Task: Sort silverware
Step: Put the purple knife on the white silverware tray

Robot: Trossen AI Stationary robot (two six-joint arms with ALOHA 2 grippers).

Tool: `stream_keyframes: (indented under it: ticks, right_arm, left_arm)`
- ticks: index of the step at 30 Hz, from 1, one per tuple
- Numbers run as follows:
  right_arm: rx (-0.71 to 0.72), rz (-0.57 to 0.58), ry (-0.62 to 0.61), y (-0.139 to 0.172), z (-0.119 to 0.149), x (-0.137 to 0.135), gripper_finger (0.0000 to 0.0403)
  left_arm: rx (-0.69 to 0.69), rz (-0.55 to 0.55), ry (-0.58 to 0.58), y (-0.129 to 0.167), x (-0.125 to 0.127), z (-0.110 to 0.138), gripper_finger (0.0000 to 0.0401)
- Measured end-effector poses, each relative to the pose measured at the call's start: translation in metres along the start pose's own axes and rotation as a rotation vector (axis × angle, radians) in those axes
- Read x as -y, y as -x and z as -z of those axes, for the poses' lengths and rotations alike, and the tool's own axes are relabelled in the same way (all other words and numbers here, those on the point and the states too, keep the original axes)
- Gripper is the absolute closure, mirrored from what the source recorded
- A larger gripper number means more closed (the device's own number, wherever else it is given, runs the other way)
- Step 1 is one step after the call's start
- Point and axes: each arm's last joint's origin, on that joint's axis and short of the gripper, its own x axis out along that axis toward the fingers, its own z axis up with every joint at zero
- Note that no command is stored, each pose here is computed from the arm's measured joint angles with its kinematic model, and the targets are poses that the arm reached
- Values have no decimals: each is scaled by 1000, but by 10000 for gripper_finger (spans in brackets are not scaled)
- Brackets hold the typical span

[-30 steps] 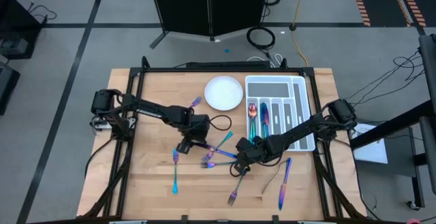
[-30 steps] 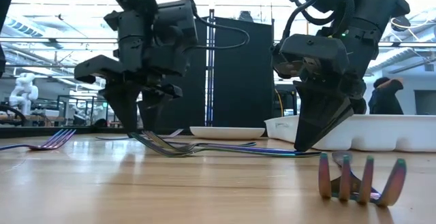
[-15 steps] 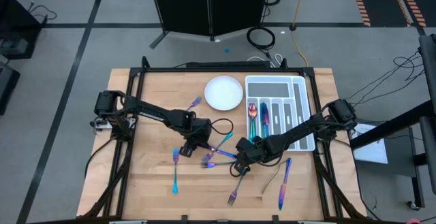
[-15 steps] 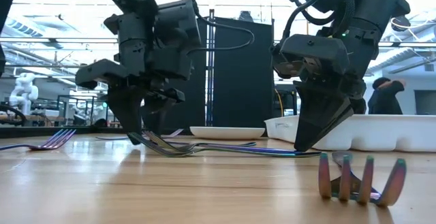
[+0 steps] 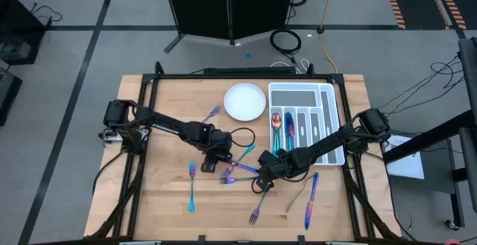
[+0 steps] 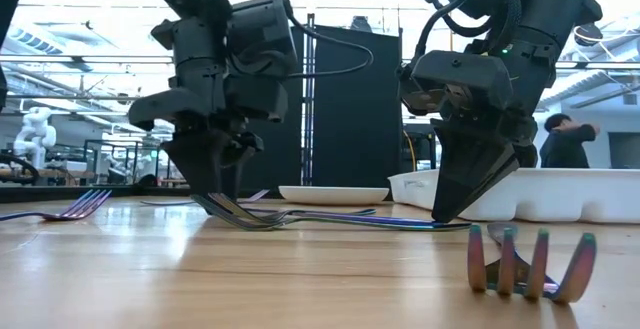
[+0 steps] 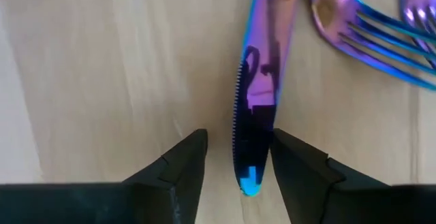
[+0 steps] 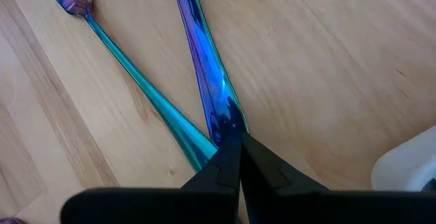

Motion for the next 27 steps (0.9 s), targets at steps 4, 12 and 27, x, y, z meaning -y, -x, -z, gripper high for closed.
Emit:
stream_keyframes:
  ticks: [4,12,27]
  right_arm:
    - [0,0,-1,0,0,0,403]
    - [2,4,0,0,0,0,403]
    - [17,13,20,0,0,0,403]
  left_arm:
    - [1,-55,39,-1,7,-1,252]
    - [19,-127,8,-3,14,-3,270]
    - [37,-142,-75,1,15,-4,357]
